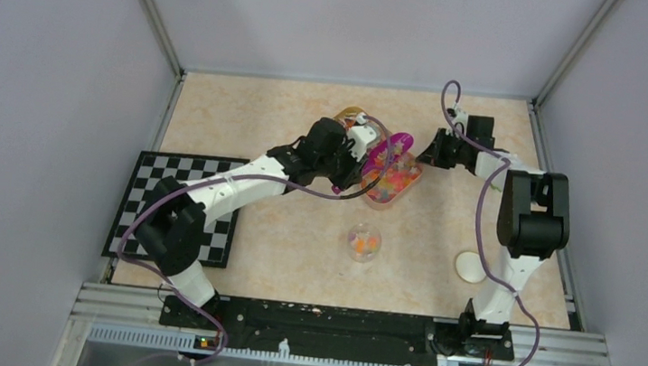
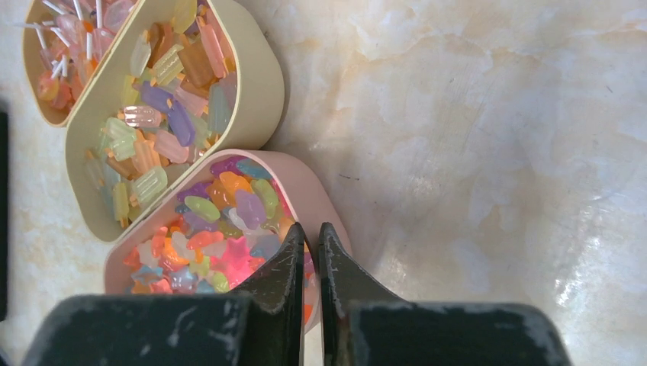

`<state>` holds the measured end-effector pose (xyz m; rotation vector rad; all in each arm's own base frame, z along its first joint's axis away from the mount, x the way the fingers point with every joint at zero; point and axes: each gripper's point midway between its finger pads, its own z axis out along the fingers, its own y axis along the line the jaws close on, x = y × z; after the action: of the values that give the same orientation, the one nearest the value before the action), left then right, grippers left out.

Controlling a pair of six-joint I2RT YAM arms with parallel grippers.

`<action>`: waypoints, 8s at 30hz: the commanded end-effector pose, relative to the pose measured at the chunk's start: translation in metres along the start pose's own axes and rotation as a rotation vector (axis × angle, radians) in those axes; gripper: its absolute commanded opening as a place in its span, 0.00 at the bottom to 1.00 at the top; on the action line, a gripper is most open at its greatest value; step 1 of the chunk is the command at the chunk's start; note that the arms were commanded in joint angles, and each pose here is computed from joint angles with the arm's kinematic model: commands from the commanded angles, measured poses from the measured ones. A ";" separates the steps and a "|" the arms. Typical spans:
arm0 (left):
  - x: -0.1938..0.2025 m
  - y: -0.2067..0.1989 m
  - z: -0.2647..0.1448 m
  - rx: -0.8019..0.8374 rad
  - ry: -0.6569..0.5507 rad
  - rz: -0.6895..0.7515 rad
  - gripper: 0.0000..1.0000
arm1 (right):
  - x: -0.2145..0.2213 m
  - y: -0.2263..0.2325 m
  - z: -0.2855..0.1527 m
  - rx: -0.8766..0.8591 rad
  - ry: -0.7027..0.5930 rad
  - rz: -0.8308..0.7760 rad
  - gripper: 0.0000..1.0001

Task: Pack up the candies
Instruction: Place the fake candies in the packing bottle.

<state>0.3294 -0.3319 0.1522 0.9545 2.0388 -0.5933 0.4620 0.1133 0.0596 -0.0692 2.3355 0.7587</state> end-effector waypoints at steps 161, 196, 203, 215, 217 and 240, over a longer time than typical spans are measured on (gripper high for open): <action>0.087 -0.125 -0.146 0.015 0.844 -0.084 0.00 | -0.030 0.118 -0.167 -0.101 -0.486 -0.066 0.85; 0.085 -0.108 -0.151 -0.073 0.810 -0.037 0.00 | -0.023 0.095 -0.176 0.069 -0.444 0.058 0.82; 0.067 -0.094 -0.151 -0.109 0.669 0.041 0.00 | -0.020 0.096 -0.179 0.071 -0.436 0.065 0.82; 0.092 -0.105 -0.163 -0.077 0.764 -0.032 0.00 | -0.005 0.105 -0.179 0.027 -0.370 0.075 0.76; 0.093 -0.105 -0.167 -0.086 0.773 -0.049 0.00 | 0.007 0.110 -0.176 -0.017 -0.339 0.105 0.65; 0.098 -0.122 -0.179 -0.003 0.747 -0.126 0.00 | 0.113 0.206 -0.158 -0.408 -0.220 0.270 0.24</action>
<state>0.1147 -0.2416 0.1778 1.1887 2.7857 -0.2546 0.2304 0.2034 0.1634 0.1831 2.0654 1.2707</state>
